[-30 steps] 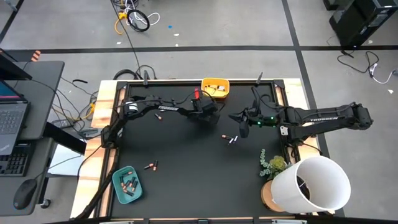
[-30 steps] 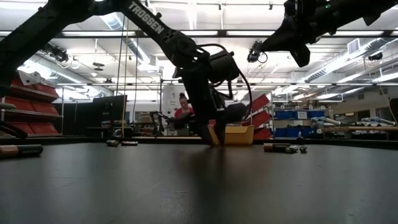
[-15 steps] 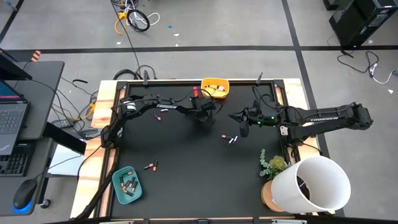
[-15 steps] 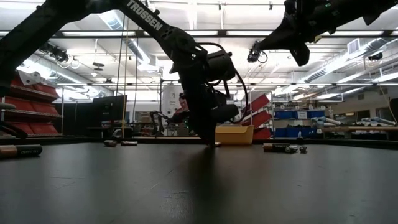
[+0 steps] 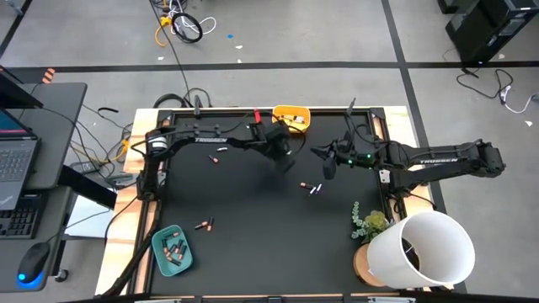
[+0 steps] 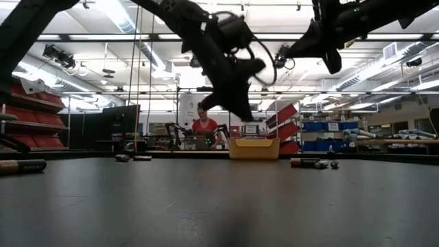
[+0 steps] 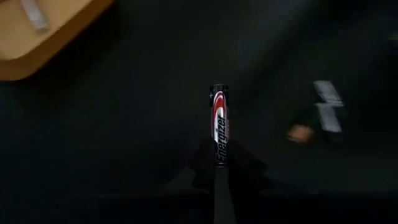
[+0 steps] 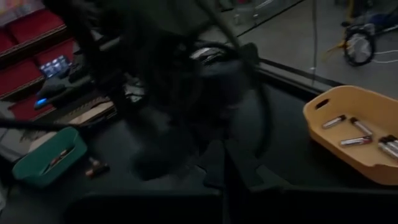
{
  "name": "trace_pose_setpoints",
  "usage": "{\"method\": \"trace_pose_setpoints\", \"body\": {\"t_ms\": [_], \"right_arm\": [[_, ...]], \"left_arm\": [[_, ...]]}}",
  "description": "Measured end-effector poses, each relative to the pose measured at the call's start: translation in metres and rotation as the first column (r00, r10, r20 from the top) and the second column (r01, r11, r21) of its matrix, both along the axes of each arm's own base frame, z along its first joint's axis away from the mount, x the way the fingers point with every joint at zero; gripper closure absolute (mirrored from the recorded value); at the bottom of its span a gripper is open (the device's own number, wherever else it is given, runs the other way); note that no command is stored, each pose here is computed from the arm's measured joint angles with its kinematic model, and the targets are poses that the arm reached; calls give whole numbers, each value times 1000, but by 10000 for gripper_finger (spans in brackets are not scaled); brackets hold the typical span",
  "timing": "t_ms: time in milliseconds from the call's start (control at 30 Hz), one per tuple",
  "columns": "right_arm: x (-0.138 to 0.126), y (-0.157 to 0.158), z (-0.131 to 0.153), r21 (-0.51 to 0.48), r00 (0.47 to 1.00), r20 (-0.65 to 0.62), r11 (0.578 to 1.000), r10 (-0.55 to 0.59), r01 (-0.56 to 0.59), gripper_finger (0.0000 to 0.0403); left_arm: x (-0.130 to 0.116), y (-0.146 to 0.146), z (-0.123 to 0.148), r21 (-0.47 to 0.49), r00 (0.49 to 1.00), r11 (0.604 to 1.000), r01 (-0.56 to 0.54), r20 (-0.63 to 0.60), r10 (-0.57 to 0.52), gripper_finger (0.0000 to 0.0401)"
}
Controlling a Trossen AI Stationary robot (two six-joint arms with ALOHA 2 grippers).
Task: Sort batteries
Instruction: Put the silver battery into the yellow bin
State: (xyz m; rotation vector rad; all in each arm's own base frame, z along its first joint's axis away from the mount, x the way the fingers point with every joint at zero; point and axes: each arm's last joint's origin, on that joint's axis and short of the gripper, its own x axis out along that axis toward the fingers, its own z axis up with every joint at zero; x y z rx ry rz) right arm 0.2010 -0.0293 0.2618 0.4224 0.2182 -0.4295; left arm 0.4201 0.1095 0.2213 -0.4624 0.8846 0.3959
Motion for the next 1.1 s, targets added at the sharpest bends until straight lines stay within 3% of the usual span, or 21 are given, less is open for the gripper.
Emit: {"method": "trace_pose_setpoints", "body": {"t_ms": [267,533,733,933,1100], "right_arm": [[0,-1,2,9,998,26,998,-57,56,403],[0,-1,3,50,995,58,996,-77,74,403],[2,1,1,46,993,50,993,-108,106,403],[6,1,-2,59,992,45,992,-115,113,403],[13,-1,-5,71,990,61,990,-128,123,403]], "left_arm": [[-8,23,12,-5,999,1000,-7,54,7,372],[-27,95,21,-47,967,991,-128,215,135,372],[-52,140,22,-77,938,967,-242,238,253,372],[-62,155,23,-77,934,967,-242,253,254,372],[-53,152,26,-72,925,978,-198,316,211,372]]}}
